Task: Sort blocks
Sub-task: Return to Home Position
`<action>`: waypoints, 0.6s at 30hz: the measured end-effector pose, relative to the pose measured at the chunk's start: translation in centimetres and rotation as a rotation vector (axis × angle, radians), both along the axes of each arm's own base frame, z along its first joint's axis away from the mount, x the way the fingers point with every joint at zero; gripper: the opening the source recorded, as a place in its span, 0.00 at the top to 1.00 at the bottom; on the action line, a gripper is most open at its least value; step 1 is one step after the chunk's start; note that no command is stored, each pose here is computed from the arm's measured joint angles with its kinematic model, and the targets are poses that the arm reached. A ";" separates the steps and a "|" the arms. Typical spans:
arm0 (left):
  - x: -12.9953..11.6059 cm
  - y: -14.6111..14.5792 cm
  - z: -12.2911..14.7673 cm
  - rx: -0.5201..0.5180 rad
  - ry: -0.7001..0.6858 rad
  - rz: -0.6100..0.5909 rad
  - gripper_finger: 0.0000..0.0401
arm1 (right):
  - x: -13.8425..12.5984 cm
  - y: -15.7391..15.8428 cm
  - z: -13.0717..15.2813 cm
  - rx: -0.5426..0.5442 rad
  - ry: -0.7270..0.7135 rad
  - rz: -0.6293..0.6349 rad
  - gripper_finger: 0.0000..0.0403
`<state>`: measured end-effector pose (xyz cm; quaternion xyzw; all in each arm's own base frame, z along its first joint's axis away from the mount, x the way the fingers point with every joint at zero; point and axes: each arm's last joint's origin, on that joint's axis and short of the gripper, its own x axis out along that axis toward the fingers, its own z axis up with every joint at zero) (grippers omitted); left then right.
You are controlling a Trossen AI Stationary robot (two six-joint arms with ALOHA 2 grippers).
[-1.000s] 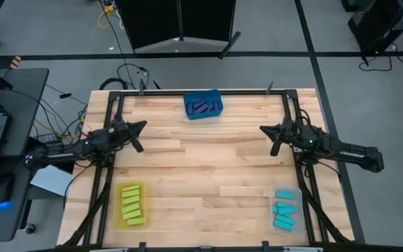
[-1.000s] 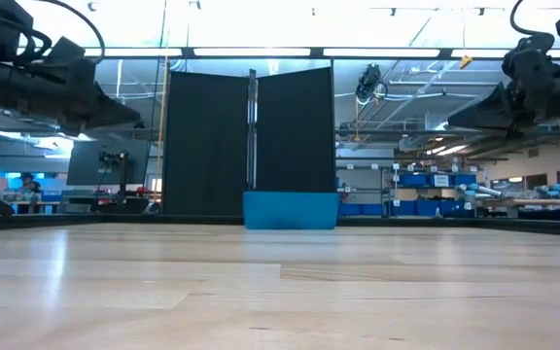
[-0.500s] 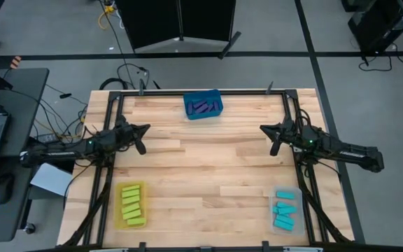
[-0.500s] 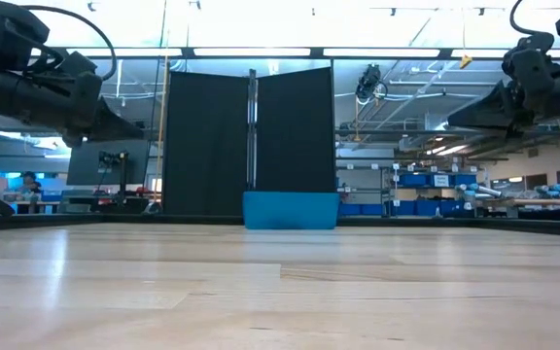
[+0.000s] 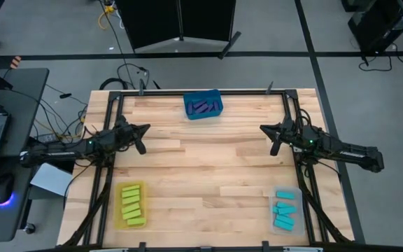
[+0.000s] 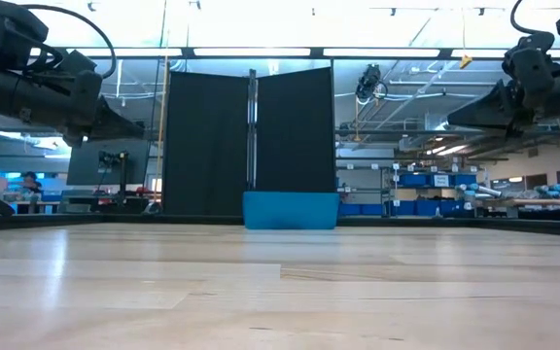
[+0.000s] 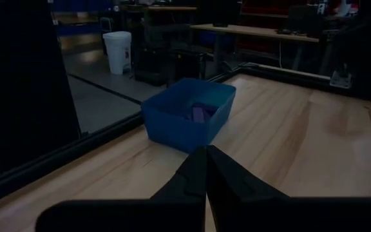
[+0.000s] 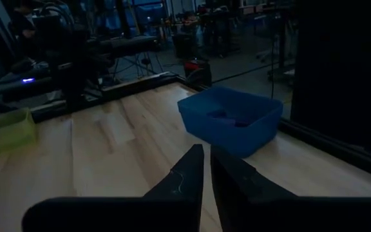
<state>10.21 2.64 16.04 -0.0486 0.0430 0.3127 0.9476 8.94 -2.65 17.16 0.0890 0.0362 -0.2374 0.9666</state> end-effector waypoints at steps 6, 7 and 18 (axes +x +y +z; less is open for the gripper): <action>0.0 0.0 0.0 0.001 -0.003 0.000 0.97 | 0.0 0.0 0.0 0.001 0.001 0.000 0.91; 0.0 0.0 0.0 0.001 -0.003 0.000 0.97 | 0.0 0.0 0.0 0.000 0.001 0.001 0.91; 0.0 0.0 0.1 0.001 -0.004 0.001 0.97 | 0.0 0.0 0.0 0.001 0.001 0.001 0.90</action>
